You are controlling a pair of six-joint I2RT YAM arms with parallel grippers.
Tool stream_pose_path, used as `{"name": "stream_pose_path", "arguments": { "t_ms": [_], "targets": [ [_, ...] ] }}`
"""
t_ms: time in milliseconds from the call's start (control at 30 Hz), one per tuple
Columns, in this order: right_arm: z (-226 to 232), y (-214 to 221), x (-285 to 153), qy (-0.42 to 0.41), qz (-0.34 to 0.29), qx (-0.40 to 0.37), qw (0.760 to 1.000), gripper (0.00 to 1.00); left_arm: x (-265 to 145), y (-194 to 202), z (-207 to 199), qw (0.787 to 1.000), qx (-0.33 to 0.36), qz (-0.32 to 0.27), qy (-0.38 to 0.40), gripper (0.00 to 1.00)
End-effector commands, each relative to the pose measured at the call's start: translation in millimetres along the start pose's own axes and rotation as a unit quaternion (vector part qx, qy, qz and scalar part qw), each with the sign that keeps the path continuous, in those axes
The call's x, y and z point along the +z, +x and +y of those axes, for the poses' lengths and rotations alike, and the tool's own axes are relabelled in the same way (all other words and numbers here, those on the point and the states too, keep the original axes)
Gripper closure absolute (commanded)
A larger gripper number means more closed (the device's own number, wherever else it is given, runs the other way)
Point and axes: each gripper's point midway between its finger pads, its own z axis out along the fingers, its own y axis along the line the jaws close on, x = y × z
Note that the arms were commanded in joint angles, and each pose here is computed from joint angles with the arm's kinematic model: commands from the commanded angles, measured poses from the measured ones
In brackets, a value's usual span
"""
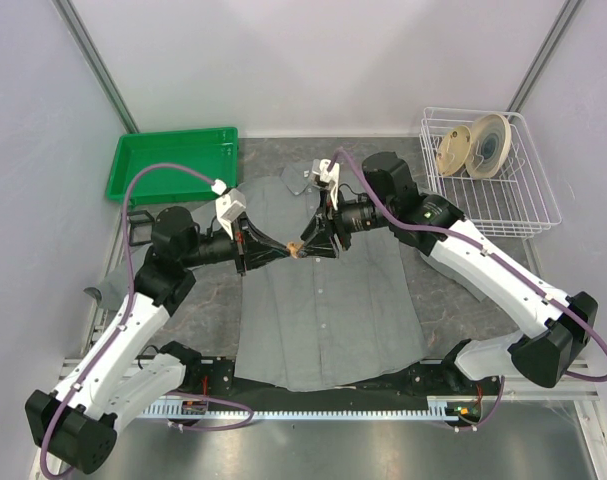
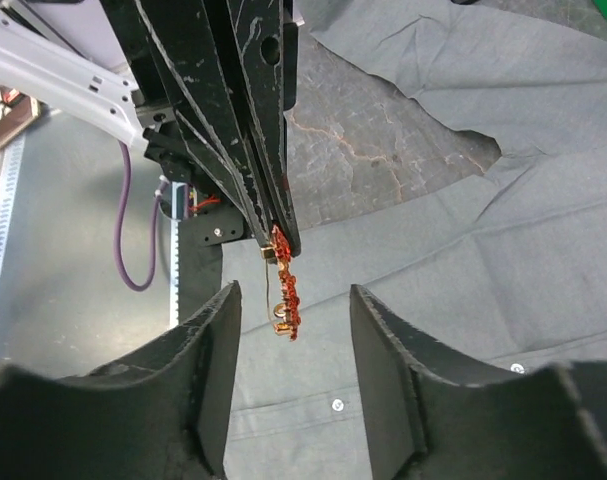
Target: Pin the brooch onto the clothing
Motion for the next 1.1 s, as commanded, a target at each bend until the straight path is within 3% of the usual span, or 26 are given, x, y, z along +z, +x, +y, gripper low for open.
{"name": "stream_pose_path", "arguments": {
  "t_ms": [0, 300, 400, 467, 667, 800, 1067],
  "targets": [
    [6.1, -12.3, -6.2, -0.005, -0.003, -0.046, 0.999, 0.42, -0.3, -9.4, -11.2, 1.0, -0.007, -0.02, 0.022, 0.98],
    [2.1, -30.2, -10.8, -0.009, -0.028, -0.023, 0.999, 0.37, -0.1, -10.2, -14.8, 0.999, -0.016, -0.033, 0.035, 0.98],
    [6.2, -34.9, -5.3, -0.022, -0.053, 0.034, 0.998, 0.27, 0.8, -17.0, -11.6, 0.997, -0.04, -0.051, 0.035, 0.98],
    [5.1, -27.7, -1.9, -0.024, -0.062, 0.068, 0.995, 0.26, -0.6, -23.2, -9.0, 0.996, -0.057, -0.064, 0.032, 0.98],
    [-15.6, -46.8, -10.7, 0.004, -0.126, 0.137, 0.983, 0.33, -5.2, -29.6, 9.9, 0.991, -0.093, -0.093, -0.004, 0.98],
    [-23.9, -60.6, -11.6, 0.01, -0.165, 0.163, 0.973, 0.31, -6.6, -33.0, 13.6, 0.99, -0.095, -0.103, -0.014, 0.98],
    [-25.7, -62.3, -4.6, -0.006, -0.167, 0.187, 0.968, 0.38, -10.1, -36.8, 21.7, 0.987, -0.11, -0.116, -0.031, 0.98]
  ]
}}
